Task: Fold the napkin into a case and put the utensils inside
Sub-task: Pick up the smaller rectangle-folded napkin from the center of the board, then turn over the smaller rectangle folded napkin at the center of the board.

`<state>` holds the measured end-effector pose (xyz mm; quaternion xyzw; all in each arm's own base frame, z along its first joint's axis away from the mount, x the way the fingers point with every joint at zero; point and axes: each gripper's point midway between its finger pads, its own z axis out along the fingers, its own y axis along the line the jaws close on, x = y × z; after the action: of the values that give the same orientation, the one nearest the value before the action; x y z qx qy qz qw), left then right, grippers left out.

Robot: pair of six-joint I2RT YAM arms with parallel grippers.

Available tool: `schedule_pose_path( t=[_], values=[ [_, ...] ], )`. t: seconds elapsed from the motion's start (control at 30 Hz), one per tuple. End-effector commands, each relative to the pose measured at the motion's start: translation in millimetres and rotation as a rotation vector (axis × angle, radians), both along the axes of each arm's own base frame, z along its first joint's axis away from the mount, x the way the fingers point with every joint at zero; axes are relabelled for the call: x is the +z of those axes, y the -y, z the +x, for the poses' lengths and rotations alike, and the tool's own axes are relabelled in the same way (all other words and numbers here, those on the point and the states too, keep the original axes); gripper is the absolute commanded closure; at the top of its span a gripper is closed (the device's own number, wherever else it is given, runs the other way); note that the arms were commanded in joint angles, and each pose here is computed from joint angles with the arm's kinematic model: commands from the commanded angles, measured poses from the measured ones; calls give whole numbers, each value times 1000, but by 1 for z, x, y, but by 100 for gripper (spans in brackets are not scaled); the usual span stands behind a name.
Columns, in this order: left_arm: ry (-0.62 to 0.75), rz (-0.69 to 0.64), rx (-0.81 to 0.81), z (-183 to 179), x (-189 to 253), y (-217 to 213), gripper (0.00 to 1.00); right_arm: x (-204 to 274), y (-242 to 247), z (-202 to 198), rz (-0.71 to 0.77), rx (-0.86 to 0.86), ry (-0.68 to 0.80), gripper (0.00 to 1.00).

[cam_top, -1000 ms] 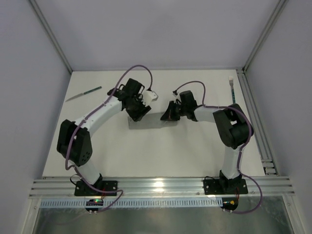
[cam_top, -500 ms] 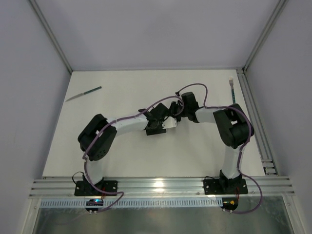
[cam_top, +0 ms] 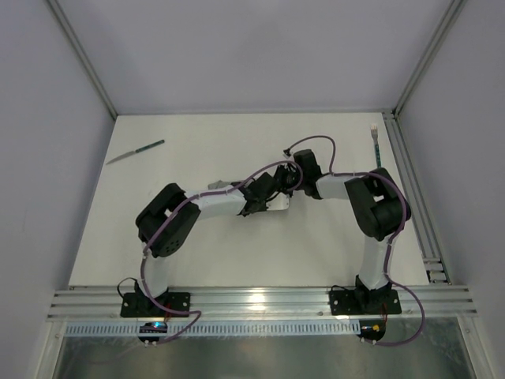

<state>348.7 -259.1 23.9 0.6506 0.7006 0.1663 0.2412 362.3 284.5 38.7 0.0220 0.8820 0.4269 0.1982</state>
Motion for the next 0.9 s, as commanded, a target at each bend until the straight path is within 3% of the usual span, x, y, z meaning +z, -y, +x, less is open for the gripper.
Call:
schedule_pose_path(
  t=[0.0, 0.03, 0.13, 0.33, 0.53, 0.73, 0.87],
  values=[
    [-5, 61, -3, -1, -19, -12, 72, 8, -4, 2, 34, 12, 15, 91],
    [-8, 64, -7, -1, -21, -12, 83, 10, -5, 2, 37, 14, 18, 91],
    [-29, 38, -16, -3, -21, -7, 100, 17, -6, 3, 51, 26, 39, 89],
    [-185, -113, -3, -20, 2, 11, 100, 75, 18, 20, 79, -11, 178, 81],
    [-388, -218, -15, -42, 30, 14, 100, 144, 69, 32, -39, -17, 460, 71],
    [-518, -271, 2, -56, 44, -3, 100, 163, 126, 27, -77, -88, 610, 61],
    [-591, -284, -33, -71, 52, -3, 100, 177, 130, 17, -83, -7, 693, 57]
  ],
)
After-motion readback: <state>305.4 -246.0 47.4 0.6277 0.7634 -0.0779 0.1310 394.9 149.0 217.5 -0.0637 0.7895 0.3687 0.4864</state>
